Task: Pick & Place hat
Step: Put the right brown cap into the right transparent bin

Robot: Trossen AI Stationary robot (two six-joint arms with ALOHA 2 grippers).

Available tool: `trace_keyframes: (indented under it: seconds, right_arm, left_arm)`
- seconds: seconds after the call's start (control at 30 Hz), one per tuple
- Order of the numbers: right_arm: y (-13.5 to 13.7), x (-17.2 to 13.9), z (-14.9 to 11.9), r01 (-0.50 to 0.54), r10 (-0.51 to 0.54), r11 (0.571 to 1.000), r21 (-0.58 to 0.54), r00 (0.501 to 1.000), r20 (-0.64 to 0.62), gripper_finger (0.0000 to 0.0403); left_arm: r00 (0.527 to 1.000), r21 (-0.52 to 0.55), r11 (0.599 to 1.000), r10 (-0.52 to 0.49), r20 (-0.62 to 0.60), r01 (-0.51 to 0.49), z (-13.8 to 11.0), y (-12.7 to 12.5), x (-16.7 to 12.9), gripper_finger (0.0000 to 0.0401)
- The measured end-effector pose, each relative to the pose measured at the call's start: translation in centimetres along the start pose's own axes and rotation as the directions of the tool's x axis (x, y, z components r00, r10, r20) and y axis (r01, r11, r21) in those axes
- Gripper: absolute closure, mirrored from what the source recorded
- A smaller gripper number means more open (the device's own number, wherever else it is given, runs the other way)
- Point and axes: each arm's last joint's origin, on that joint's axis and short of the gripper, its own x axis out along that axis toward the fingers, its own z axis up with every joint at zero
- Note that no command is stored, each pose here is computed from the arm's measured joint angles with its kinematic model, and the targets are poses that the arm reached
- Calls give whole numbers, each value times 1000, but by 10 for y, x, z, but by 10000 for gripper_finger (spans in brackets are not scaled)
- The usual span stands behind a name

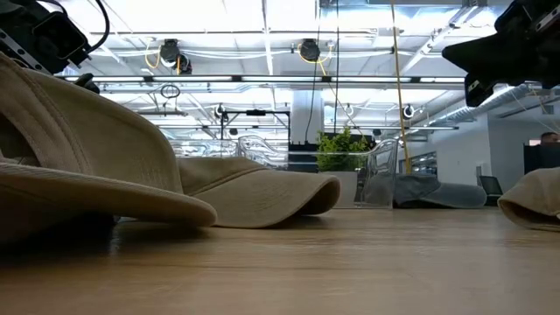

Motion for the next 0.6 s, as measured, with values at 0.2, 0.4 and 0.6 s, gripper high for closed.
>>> trace_keyframes:
  seconds: [0.2, 0.4, 0.6]
  right_arm:
    - [2, 0, 1, -59, 59, 989, 133, 998, 4, 351]
    - [2, 0, 2, -56, 55, 990, 131, 998, 11, 247]
    - [2, 0, 3, -37, 35, 996, 85, 999, 25, 156]
  left_arm:
    - [1000, 0, 1000, 0, 0, 0, 0, 0, 0, 40]
    - [1000, 0, 1000, 0, 0, 0, 0, 0, 0, 40]
    - [1000, 0, 1000, 0, -1, 0, 0, 0, 0, 40]
